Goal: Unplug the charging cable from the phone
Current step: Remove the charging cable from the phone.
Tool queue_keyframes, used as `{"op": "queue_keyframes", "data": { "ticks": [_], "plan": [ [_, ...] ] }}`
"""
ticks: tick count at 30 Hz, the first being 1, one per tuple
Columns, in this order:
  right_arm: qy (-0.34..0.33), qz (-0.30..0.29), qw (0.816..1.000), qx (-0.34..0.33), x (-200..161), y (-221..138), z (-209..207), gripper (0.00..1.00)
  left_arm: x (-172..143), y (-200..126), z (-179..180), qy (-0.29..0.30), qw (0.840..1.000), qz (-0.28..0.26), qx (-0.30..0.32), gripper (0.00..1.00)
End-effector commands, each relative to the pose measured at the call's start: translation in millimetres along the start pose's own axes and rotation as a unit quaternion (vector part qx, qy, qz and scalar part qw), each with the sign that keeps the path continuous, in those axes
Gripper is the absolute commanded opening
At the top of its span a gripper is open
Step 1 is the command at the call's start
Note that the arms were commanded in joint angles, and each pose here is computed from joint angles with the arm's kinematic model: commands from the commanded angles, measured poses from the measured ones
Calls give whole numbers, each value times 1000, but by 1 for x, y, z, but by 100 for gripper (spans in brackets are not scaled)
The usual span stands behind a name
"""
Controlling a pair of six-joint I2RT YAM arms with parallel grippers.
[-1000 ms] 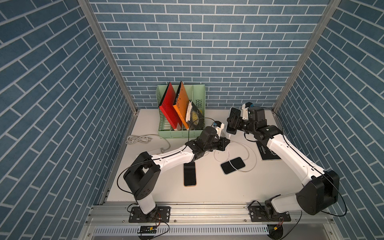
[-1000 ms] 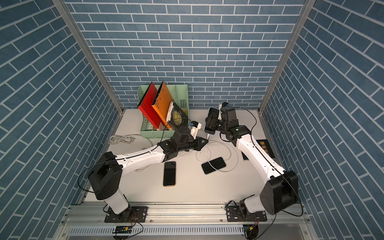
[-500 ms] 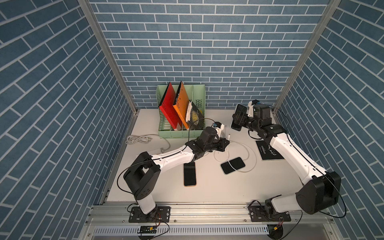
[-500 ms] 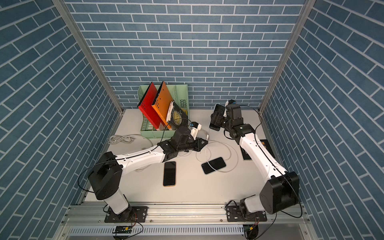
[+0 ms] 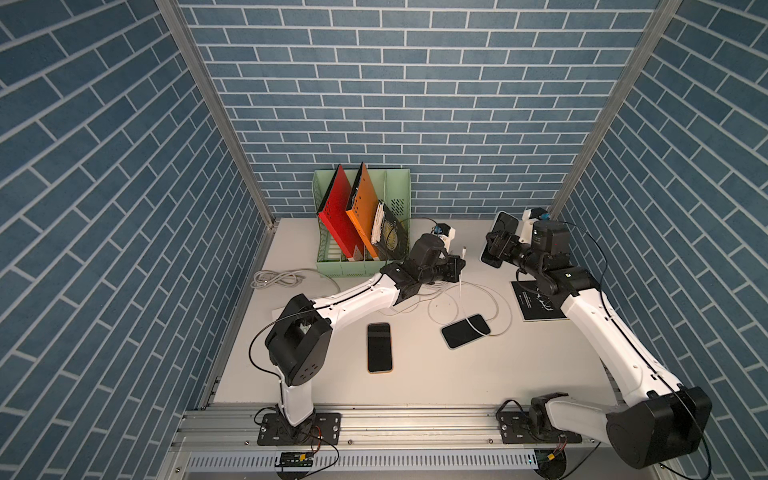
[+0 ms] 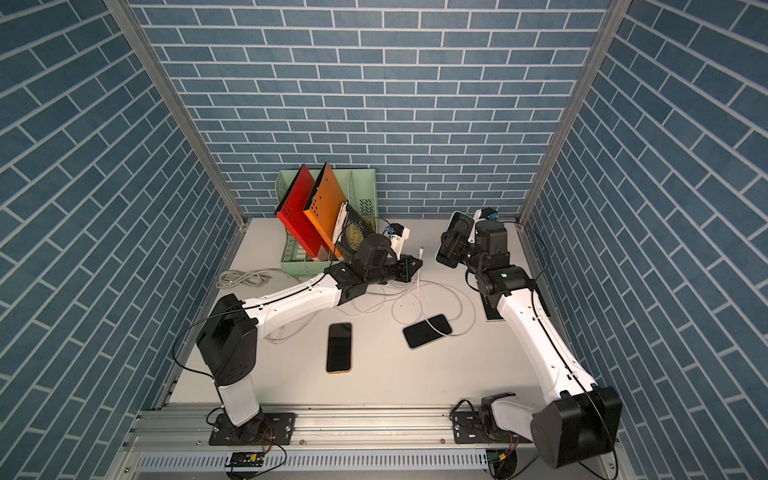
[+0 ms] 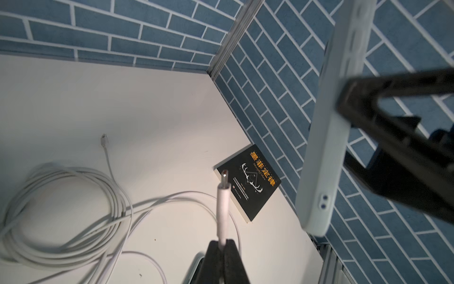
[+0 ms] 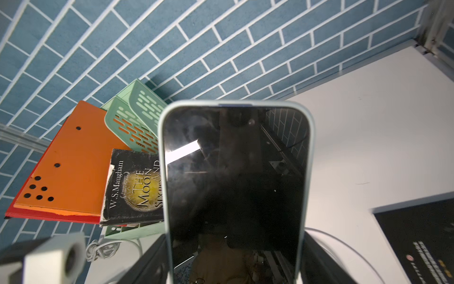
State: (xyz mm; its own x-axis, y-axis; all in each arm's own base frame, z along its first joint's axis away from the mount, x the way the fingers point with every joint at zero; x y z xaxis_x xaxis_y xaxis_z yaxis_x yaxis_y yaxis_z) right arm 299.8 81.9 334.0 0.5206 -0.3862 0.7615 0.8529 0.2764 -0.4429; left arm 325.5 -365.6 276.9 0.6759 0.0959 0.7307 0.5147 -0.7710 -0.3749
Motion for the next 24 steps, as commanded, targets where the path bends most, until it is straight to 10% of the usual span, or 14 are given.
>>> {"op": "queue_keyframes", "data": {
  "ticks": [1, 12, 24],
  "plan": [
    [-2, -41, 999, -10, 5, -19, -12, 15, 19, 14, 14, 11, 999, -22, 44, 0],
    [13, -35, 999, -25, -15, -27, -36, 14, 75, 3, 34, 15, 979, -162, 120, 0],
    [27, -3, 1000, -9, -37, -11, -45, 14, -2, -47, 83, -17, 966, -180, 184, 0]
  ]
}}
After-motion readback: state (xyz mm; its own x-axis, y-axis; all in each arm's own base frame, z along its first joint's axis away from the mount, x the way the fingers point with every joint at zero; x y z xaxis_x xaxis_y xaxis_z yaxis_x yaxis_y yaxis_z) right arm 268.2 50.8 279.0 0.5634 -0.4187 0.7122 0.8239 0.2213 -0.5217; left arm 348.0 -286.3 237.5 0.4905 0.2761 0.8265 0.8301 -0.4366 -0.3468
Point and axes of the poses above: each gripper's point midway between its finger pads, its own y axis out along the fingers, its own z axis along the line the jaws close on, x = y × z, the point moved 9 cm from there along -y, back along the fingers, and after that the axes turned 1 degree about -y, right-handed, at the moved point
